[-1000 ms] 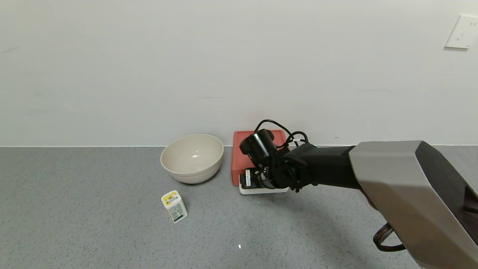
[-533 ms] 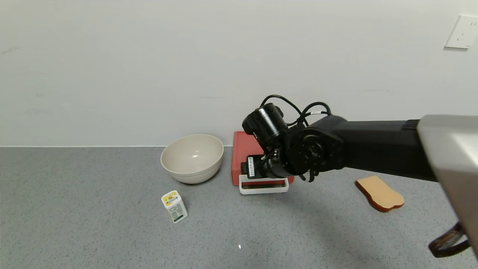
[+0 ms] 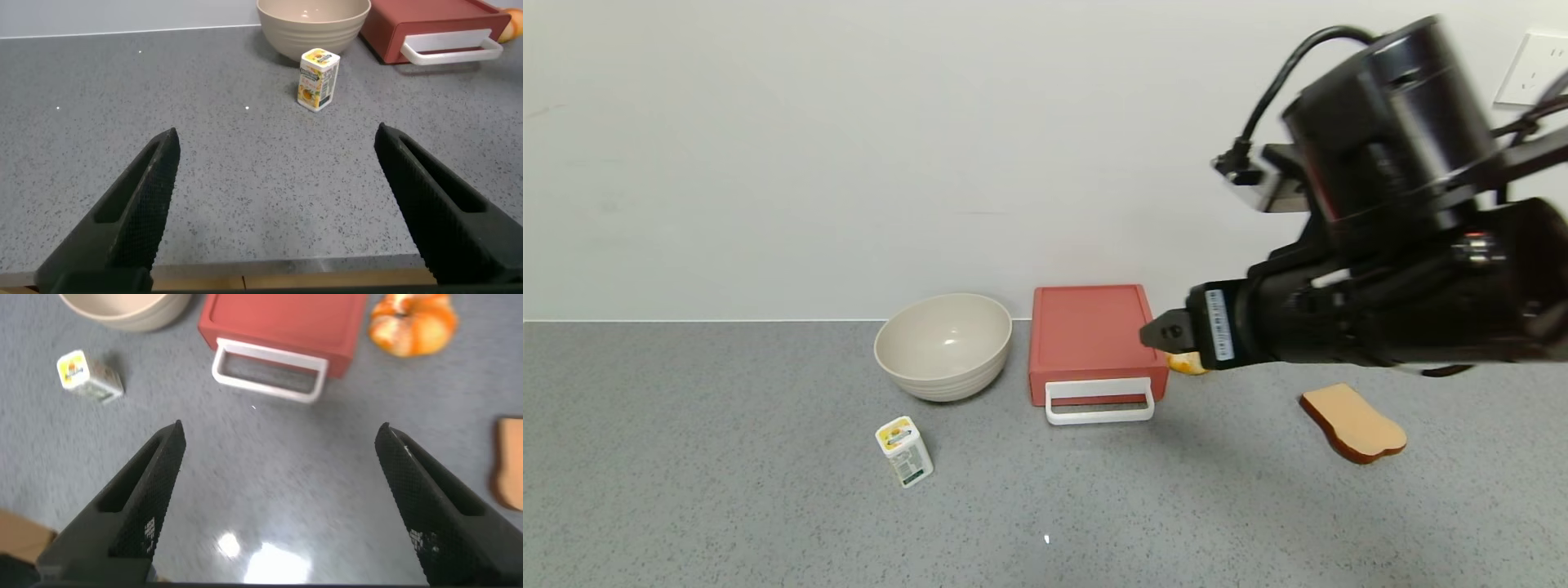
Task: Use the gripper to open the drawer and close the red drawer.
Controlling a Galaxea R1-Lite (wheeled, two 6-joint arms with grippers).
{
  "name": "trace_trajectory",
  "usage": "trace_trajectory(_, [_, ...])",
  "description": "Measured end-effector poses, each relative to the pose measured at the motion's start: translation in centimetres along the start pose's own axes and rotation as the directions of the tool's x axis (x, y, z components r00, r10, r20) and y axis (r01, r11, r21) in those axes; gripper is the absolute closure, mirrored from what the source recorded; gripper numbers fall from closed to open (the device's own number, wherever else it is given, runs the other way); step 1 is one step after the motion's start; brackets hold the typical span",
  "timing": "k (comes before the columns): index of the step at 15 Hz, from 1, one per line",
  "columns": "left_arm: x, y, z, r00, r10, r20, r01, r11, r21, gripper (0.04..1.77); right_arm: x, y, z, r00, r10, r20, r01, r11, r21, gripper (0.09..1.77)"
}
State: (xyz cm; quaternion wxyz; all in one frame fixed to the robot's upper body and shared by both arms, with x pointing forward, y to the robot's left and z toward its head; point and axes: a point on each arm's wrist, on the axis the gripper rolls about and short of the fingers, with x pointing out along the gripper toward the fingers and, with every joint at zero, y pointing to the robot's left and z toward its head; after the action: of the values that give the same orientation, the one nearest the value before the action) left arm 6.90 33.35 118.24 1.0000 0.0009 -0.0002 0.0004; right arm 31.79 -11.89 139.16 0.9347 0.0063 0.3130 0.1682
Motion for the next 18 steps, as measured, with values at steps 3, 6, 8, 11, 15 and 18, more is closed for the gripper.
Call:
trace_trajectory(3, [0.0,0.0,0.0,1.000,0.000,0.001,0.000,1.000,0.001,0.09,-5.6,-3.1,-1.8,0.998,0.010,0.067,-0.006,0.998,-0.056,0.15])
trace_trajectory(6, [0.0,0.0,0.0,1.000,0.000,0.000,0.000,1.000,0.001,0.09,-10.1,-6.6,-4.4,0.986,0.000,0.166,0.015,0.996,-0.086,0.15])
trace_trajectory(8, [0.0,0.0,0.0,1.000,-0.001,-0.001,0.001,1.000,0.003,0.09,-12.7,-8.9,-6.4,0.971,-0.025,0.236,0.044,0.996,-0.076,0.15])
trace_trajectory(11, [0.0,0.0,0.0,1.000,0.000,0.000,0.000,1.000,0.004,0.09,-16.4,-11.6,-9.7,0.940,-0.073,0.333,0.087,0.996,-0.026,0.15])
trace_trajectory(15, [0.0,0.0,0.0,1.000,0.000,0.001,0.000,1.000,0.003,0.09,-20.4,-13.8,-14.2,0.879,-0.155,0.450,0.145,0.988,0.057,0.15])
trace_trajectory(18, [0.0,0.0,0.0,1.000,0.000,0.001,0.000,1.000,0.003,0.09,-22.0,-14.5,-17.8,0.829,-0.236,0.508,0.214,0.971,0.102,0.15])
